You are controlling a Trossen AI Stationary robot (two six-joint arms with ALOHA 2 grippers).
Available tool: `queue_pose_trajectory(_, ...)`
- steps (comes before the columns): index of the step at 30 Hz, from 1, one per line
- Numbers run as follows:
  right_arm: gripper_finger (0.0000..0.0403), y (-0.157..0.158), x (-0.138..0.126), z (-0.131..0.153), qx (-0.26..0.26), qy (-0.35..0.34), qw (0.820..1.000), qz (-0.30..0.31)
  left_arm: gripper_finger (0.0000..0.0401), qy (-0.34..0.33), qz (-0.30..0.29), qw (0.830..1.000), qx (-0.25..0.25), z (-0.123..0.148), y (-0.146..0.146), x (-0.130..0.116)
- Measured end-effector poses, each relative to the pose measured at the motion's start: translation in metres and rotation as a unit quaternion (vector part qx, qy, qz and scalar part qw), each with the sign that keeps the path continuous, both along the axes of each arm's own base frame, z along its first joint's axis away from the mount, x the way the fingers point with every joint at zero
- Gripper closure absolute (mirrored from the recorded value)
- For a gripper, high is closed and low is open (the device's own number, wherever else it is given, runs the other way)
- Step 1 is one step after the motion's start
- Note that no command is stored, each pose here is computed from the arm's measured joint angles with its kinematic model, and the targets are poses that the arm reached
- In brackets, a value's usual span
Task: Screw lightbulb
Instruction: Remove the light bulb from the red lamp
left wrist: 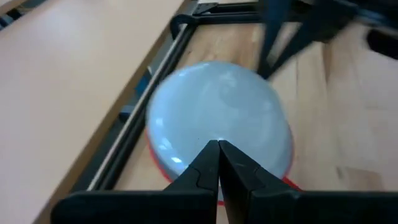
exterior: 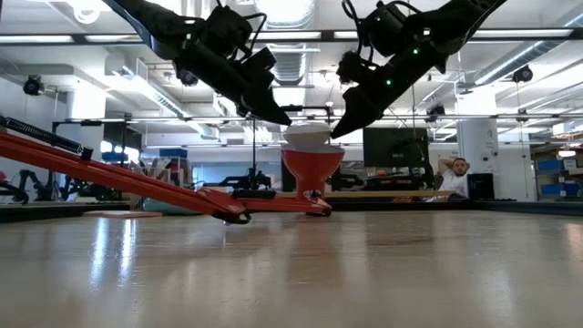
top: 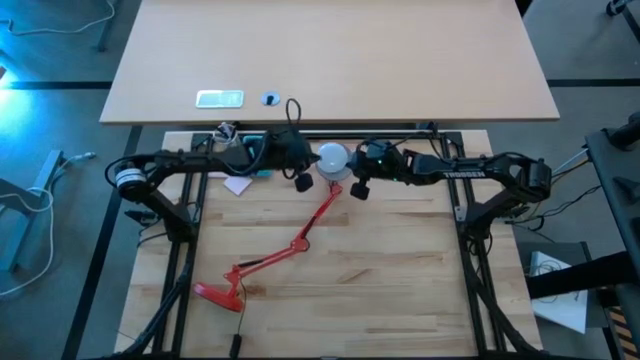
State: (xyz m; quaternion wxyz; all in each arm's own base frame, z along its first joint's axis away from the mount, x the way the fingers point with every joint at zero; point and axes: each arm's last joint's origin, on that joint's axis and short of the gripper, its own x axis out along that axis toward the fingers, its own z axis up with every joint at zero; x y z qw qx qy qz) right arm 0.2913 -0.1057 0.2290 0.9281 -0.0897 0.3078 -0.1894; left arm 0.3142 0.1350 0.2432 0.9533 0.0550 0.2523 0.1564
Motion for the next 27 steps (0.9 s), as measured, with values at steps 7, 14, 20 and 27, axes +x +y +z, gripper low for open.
queue_pose_trajectory(7, 0.0403, -0.004, -0.003, 0.005, -0.041, 0.025, 0.997, -0.060, 0.0401, 0.008, -0.033, 0.999, -0.010, -0.001, -0.019, 0.006)
queue_pose_trajectory(14, 0.0403, -0.001, -0.010, 0.000, -0.021, 0.067, 0.996, -0.058, 0.0401, 0.019, 0.037, 0.999, 0.024, 0.000, -0.007, 0.001)
queue_pose_trajectory(20, 0.0403, 0.004, -0.008, -0.001, 0.045, 0.044, 0.998, -0.006, 0.0401, 0.006, 0.079, 0.996, 0.035, 0.002, 0.012, -0.005)
queue_pose_trajectory(27, 0.0403, 0.005, -0.001, 0.007, 0.060, -0.016, 0.997, 0.034, 0.0401, 0.000, 0.087, 0.995, 0.039, 0.002, 0.018, -0.006)
